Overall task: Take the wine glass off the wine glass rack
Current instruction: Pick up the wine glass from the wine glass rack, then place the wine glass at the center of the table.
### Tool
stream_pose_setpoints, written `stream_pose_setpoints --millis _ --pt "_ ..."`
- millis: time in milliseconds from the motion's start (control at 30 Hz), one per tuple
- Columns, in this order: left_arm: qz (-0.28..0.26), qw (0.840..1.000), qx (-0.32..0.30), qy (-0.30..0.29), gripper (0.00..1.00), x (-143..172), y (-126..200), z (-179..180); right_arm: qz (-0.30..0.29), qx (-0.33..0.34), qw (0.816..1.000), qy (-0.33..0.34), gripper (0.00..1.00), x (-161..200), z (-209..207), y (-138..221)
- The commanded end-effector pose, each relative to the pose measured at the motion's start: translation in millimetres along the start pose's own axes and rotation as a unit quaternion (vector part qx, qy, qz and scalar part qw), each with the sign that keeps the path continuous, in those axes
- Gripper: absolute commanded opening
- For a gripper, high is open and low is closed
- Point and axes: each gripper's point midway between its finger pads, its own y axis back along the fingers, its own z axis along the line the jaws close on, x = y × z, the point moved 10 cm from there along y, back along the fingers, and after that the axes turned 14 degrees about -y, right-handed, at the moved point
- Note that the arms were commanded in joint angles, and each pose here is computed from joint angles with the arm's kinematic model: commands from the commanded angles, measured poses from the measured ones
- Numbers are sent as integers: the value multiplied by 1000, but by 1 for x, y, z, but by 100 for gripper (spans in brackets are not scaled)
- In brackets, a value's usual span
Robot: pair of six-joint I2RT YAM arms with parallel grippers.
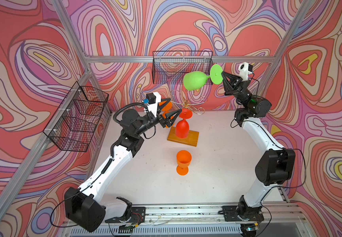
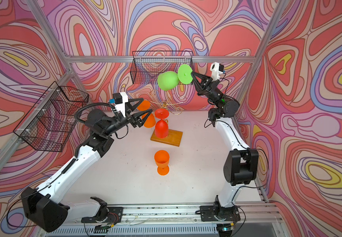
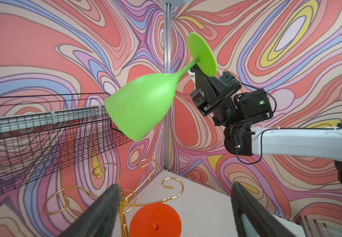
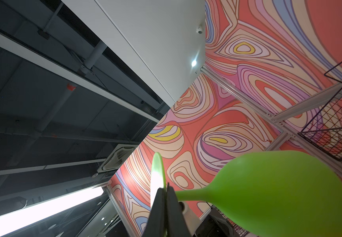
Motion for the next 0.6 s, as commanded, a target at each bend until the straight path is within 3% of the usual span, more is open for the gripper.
stream_pose_setpoints --millis 0,233,433,567 --pt "-69 995 68 4 83 -22 -8 6 39 -49 998 26 0 14 26 -10" --pt "-78 994 79 10 79 -12 -21 26 51 -58 997 27 0 22 31 -14" --pt "-134 987 86 23 75 -9 -16 53 56 -70 996 16 0 25 30 -15" --pt "-159 978 126 46 72 -9 -19 71 56 -70 996 13 0 25 29 -15"
